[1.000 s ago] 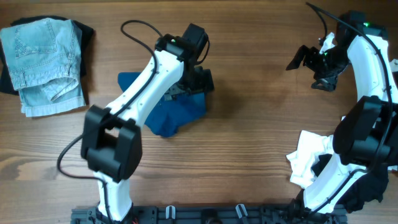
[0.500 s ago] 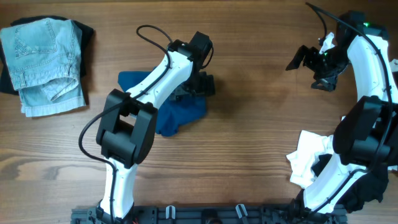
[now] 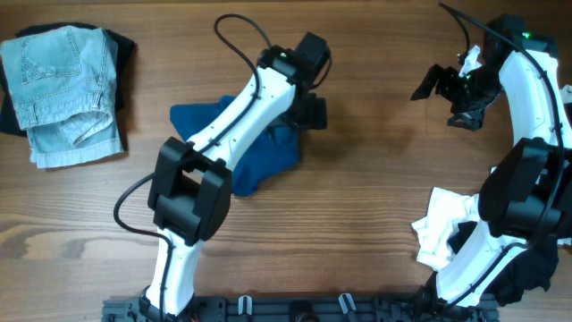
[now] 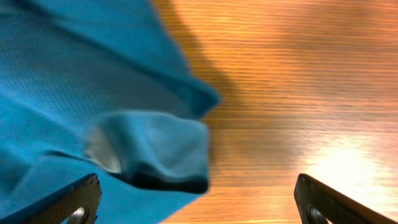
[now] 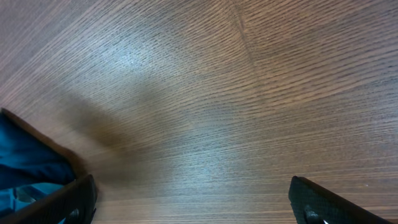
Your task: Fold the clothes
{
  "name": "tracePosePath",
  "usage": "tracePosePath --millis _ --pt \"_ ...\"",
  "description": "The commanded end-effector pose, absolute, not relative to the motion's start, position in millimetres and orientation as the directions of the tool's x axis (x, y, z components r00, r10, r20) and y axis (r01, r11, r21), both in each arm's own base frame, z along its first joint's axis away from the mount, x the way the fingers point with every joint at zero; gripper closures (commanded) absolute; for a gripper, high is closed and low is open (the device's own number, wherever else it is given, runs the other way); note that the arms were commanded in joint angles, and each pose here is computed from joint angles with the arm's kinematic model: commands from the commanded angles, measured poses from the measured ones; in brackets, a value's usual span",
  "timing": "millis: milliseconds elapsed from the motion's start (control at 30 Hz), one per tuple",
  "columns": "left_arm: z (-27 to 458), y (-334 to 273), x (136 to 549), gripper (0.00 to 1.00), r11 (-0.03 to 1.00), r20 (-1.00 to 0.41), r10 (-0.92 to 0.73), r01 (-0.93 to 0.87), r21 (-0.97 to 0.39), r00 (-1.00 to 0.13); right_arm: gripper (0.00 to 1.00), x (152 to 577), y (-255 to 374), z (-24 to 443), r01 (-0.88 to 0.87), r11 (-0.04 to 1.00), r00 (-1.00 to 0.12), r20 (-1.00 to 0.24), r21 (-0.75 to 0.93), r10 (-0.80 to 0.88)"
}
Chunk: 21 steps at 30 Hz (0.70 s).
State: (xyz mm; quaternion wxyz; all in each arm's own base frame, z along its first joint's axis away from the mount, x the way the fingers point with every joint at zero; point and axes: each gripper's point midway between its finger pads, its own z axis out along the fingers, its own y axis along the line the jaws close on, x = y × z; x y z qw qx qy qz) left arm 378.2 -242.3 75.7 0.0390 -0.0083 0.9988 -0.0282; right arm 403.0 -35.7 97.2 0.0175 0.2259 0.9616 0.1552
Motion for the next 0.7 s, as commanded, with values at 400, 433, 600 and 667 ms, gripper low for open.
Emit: tracePosePath --millis 400,433,600,667 --pt "0.5 -235.1 383.7 0.00 0.999 0.047 -0.037 -0.038 -0.025 -0.998 0.00 407.0 -33.9 109.6 0.401 0.856 -0.906 0.004 0.325 0.423" --pt "-4.8 -235.1 381.7 0.00 0.999 0.062 -0.037 -0.039 -0.024 -0.997 0.00 407.0 -33.8 109.6 0.401 0.856 -0.906 0.005 0.325 0.423" --pt "-36.3 -232.9 365.4 0.01 0.999 0.165 -0.033 -0.035 -0.007 -0.986 0.00 406.2 -33.7 109.5 0.402 0.856 -0.906 0.008 0.324 0.423" --pt "-50.3 -232.7 357.6 0.01 1.000 0.210 -0.021 -0.023 -0.006 -0.977 0.00 405.7 -33.6 109.5 0.402 0.856 -0.906 0.010 0.324 0.422"
